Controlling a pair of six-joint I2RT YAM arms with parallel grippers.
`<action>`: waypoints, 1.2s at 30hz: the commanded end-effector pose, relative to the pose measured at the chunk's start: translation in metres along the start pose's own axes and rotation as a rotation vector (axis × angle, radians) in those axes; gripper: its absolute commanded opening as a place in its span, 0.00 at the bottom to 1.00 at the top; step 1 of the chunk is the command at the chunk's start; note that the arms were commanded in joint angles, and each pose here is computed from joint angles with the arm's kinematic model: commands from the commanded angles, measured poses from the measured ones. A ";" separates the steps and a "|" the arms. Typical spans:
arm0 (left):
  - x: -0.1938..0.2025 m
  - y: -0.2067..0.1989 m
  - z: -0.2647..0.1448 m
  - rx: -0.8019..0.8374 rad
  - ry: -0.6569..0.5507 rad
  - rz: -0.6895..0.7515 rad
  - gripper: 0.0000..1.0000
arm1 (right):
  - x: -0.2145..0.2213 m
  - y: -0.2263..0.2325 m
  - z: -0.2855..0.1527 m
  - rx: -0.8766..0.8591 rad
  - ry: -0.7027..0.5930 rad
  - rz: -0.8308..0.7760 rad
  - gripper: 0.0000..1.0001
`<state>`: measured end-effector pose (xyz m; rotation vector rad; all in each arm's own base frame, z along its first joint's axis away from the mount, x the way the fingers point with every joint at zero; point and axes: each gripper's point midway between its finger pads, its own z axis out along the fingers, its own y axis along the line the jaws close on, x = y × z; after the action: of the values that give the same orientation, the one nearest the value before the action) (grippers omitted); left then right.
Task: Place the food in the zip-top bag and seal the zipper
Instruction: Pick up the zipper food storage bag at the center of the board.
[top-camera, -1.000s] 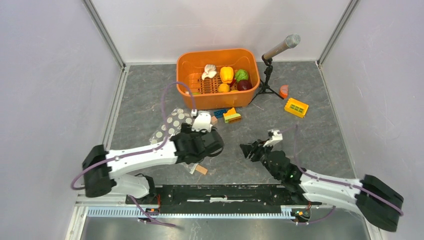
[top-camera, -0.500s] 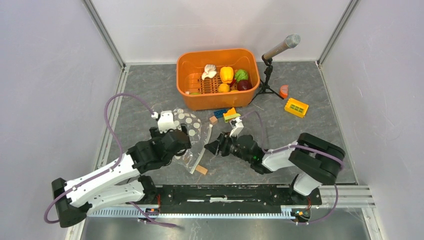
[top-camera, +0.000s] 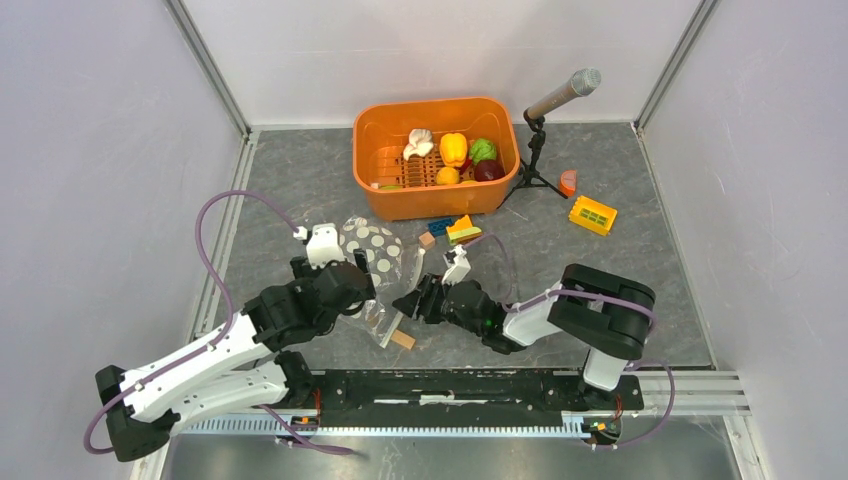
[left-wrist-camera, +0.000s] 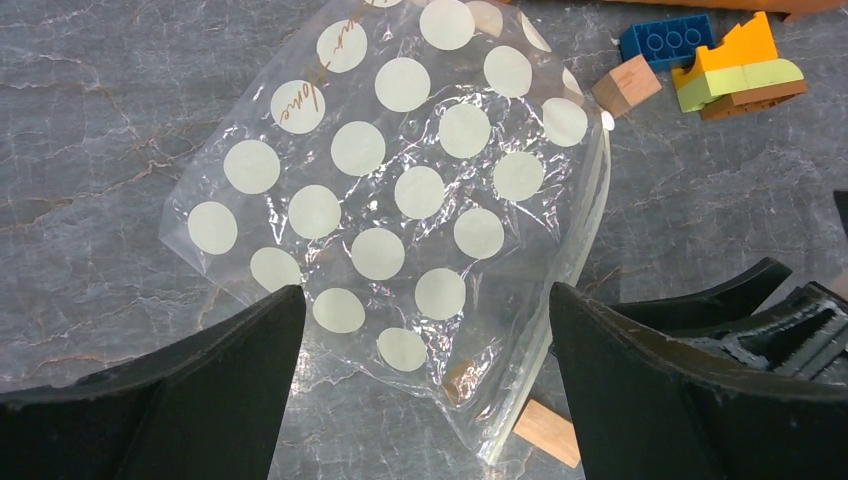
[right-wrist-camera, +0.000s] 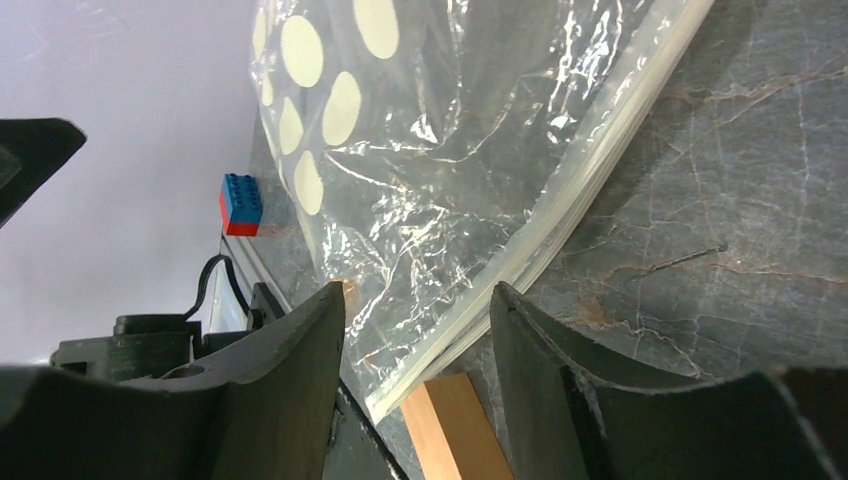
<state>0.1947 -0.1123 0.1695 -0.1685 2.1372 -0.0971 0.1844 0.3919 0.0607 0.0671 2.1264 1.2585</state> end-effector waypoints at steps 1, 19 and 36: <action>-0.007 0.002 -0.003 -0.003 -0.016 -0.016 0.98 | -0.007 0.008 0.014 -0.013 -0.054 0.061 0.59; -0.004 0.001 -0.005 0.011 0.003 -0.009 0.98 | -0.014 0.008 0.029 0.017 -0.120 0.129 0.56; -0.003 -0.007 -0.005 0.031 0.027 0.018 0.99 | -0.026 0.015 0.041 -0.048 -0.213 0.161 0.51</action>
<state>0.1891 -0.1148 0.1623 -0.1383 2.1818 -0.1006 0.2127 0.4082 0.0456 0.3106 2.0589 1.2481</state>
